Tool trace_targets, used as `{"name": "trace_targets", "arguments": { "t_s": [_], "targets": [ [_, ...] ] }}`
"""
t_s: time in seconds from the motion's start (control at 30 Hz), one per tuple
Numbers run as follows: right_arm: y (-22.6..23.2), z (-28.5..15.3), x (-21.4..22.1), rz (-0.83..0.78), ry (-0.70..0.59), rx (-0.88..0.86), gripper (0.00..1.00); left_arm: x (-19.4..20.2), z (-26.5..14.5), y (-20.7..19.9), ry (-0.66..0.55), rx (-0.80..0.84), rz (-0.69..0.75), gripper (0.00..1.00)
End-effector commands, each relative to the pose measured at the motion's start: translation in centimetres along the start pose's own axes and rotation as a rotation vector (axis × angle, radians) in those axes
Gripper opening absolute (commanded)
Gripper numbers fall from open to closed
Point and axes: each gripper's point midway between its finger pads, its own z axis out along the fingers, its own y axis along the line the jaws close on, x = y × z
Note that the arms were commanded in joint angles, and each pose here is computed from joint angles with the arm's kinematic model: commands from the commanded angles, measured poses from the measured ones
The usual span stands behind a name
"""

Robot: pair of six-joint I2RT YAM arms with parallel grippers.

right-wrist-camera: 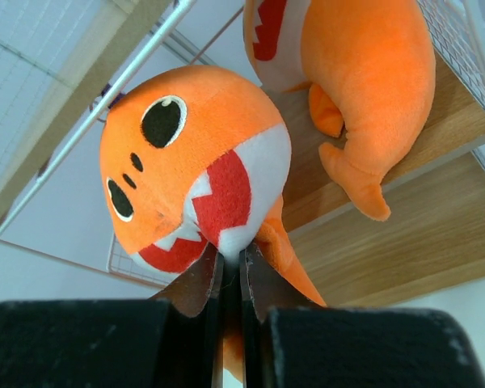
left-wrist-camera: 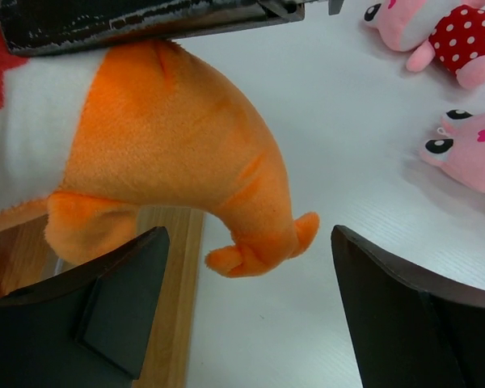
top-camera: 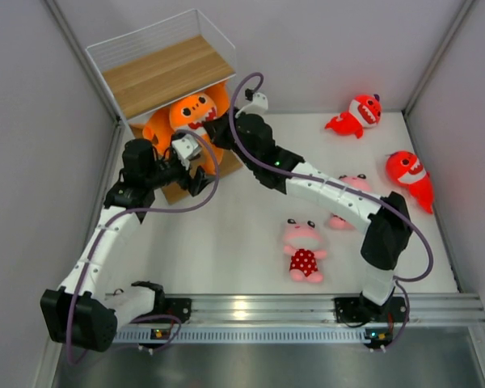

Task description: Place and organize the stuffed toys onto the shelf

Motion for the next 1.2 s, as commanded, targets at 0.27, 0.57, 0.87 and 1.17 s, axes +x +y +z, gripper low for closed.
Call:
{"name": "trace_targets", "arguments": {
  "t_s": [0.27,0.57,0.87,1.17],
  "targets": [
    [4.0,-1.5,-2.9,0.137,-0.089,-0.11,0.0,-2.4,0.5,-1.5,-0.085,0.101,-0.008,0.02],
    [2.6,-2.3,0.3,-0.045,0.12,-0.2,0.77,-5.2,-0.4,0.5,-0.147,-0.021,-0.106,0.0],
    [-0.8,-4.5,1.7,-0.102,0.191,-0.146,0.8,-5.4,-0.3,1.8,-0.168,-0.072,-0.06,0.0],
    [-0.4,-3.2,1.3,-0.106,0.153,-0.169,0.35,-4.3,-0.7,0.4,-0.151,-0.022,-0.018,0.0]
  ]
}}
